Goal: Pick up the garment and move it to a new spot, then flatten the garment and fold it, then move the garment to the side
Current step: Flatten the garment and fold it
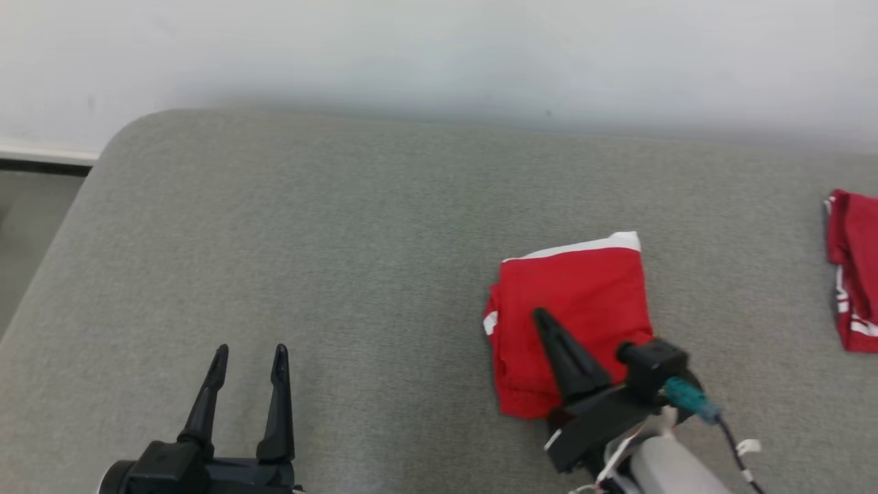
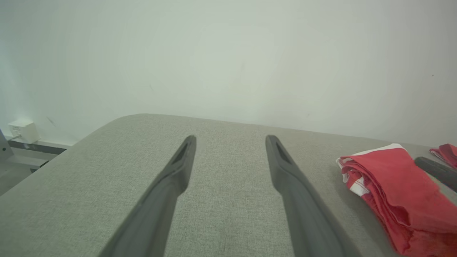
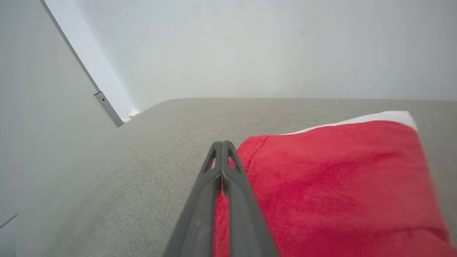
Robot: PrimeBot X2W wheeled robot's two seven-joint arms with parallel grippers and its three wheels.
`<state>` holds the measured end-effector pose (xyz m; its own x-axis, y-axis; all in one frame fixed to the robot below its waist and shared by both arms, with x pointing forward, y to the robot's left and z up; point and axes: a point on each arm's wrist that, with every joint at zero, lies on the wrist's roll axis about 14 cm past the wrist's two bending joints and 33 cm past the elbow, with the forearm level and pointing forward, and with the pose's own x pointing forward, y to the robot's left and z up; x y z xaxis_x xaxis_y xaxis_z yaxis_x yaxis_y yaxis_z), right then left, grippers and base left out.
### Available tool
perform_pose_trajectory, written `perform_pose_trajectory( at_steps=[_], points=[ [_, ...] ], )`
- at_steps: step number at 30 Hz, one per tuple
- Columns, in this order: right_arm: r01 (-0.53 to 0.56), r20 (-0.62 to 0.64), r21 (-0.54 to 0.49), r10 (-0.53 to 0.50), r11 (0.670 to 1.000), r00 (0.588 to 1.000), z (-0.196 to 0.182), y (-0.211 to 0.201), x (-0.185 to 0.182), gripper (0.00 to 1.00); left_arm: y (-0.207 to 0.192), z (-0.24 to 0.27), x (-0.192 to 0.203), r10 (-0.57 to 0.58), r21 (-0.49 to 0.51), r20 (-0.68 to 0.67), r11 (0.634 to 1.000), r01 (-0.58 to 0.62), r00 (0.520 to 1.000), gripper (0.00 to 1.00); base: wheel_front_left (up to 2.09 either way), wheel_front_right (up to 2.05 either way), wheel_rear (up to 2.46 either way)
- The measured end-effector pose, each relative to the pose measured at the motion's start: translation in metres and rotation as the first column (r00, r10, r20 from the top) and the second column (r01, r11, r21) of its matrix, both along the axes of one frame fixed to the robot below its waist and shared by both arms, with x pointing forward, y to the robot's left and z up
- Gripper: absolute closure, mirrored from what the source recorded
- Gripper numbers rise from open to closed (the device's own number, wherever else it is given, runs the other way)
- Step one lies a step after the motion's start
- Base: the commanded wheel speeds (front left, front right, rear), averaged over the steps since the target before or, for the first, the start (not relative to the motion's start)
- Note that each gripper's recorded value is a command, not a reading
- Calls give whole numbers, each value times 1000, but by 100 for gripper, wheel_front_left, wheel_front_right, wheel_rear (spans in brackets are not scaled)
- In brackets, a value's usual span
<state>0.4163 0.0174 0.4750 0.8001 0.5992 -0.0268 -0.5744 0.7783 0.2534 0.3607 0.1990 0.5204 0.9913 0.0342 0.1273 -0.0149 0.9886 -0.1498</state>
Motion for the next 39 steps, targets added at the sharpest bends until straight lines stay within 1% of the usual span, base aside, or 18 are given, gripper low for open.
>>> perform_pose_trajectory(
  at_steps=[4,7,11,16,17,18,19,20,21,22,23,29,33,39],
  points=[
    [88,67,-4,-87,996,994,18,-37,10,100,-9,2,7,-33,9,9,999,33,999,0,0,0,0],
    [166,103,-3,-164,986,981,28,-68,13,100,-19,4,13,-65,11,16,998,65,998,0,0,0,0],
    [281,129,-5,-278,960,952,34,-114,9,100,-35,5,21,-115,14,21,993,114,993,0,0,0,0],
    [401,128,-31,-395,915,910,29,-165,-10,100,-50,0,24,-157,11,10,988,157,988,0,0,0,0],
    [445,129,-37,-437,895,890,27,-182,-19,95,-55,0,24,-172,11,9,985,172,985,0,0,0,0],
    [465,130,-39,-457,885,880,27,-190,-24,92,-56,-2,23,-176,10,3,984,176,984,0,0,0,0],
    [480,134,-39,-471,876,872,28,-196,-29,84,-57,-2,22,-179,12,1,984,179,984,0,0,0,0],
    [495,140,-37,-486,868,863,29,-201,-34,71,-58,-3,20,-182,17,-1,983,182,983,0,0,0,0],
    [507,145,-34,-497,861,855,31,-205,-38,51,-58,-3,18,-183,20,-2,983,183,983,0,0,0,0],
    [517,150,-29,-508,855,848,33,-209,-42,12,-57,-3,17,-182,24,-2,983,182,983,0,0,0,0],
    [523,156,-28,-513,852,844,34,-210,-46,0,-57,-3,15,-181,29,-3,983,181,984,0,0,0,0],
    [537,173,-22,-526,843,833,38,-212,-62,0,-51,-2,5,-166,62,-2,984,166,986,0,0,0,0],
    [528,173,-27,-516,849,839,36,-207,-65,0,-40,-1,0,-140,76,-1,987,139,990,0,0,0,0],
    [495,175,-30,-483,868,858,36,-195,-64,0,-25,-3,-10,-102,85,-9,991,102,995,0,0,0,0]
  ],
)
